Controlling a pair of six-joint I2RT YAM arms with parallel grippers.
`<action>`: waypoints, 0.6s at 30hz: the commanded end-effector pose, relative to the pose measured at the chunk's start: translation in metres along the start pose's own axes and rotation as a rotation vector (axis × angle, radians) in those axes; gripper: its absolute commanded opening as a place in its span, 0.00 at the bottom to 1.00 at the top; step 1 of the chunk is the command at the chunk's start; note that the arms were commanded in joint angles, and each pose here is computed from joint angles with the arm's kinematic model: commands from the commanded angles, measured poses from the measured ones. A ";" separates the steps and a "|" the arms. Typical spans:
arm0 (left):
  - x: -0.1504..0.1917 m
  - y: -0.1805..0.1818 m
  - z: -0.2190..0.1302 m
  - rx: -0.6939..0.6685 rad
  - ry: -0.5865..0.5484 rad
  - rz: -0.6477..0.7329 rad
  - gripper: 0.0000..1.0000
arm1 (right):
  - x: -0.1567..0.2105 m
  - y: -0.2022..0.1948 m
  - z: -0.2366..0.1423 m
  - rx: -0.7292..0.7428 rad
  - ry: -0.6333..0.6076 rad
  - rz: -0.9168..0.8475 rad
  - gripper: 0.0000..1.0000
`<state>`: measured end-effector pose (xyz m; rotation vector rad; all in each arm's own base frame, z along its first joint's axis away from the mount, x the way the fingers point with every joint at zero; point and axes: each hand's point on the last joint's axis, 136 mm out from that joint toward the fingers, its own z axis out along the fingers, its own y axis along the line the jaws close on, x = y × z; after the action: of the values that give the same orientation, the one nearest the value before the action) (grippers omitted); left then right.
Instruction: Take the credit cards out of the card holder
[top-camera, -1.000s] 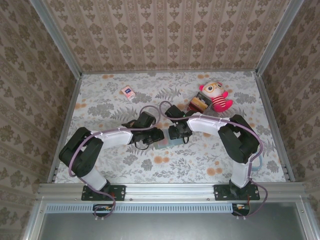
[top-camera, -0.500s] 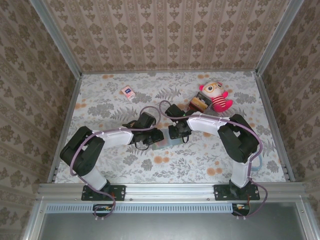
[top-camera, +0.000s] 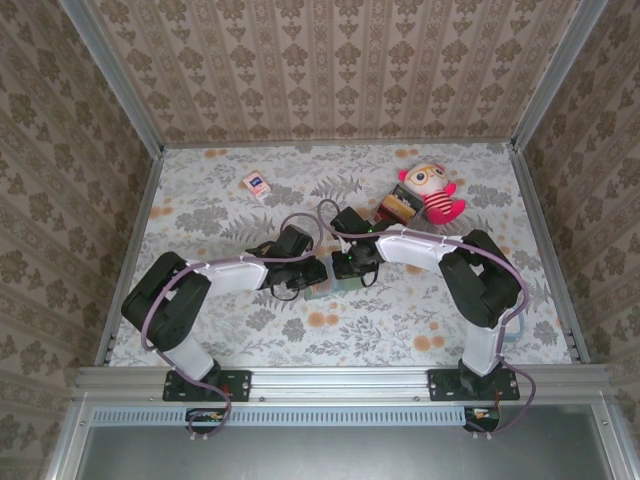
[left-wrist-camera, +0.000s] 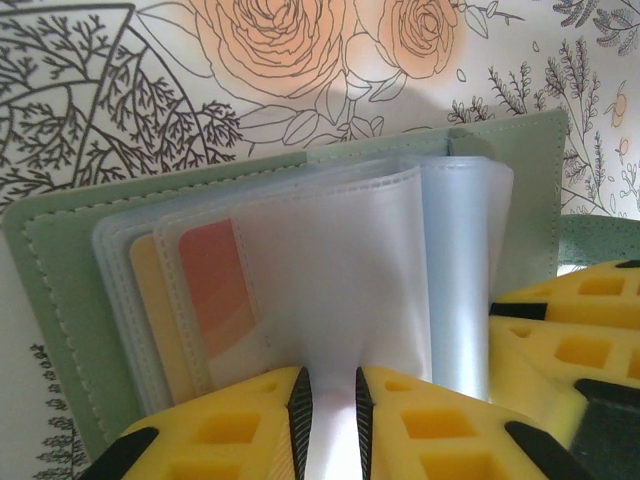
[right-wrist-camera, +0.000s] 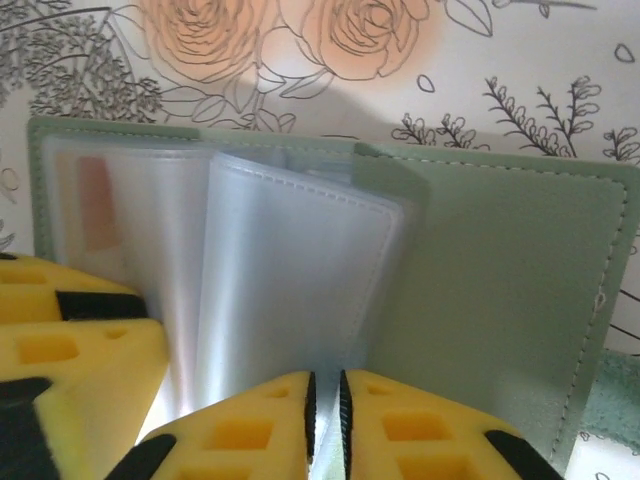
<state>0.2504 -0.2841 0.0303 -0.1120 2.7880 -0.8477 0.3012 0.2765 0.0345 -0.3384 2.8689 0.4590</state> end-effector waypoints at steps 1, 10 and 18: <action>0.014 0.023 0.002 -0.088 0.038 0.006 0.24 | 0.000 0.006 -0.011 -0.028 -0.020 -0.001 0.11; 0.003 0.006 -0.017 -0.041 -0.003 0.047 0.27 | 0.002 -0.020 -0.021 0.099 -0.050 0.003 0.06; 0.003 0.007 -0.016 -0.026 -0.002 0.032 0.31 | 0.010 -0.021 -0.013 0.091 -0.023 0.011 0.04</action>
<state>0.2460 -0.2753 0.0360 -0.0823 2.7950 -0.8019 0.2995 0.2584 0.0379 -0.3126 2.8464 0.3616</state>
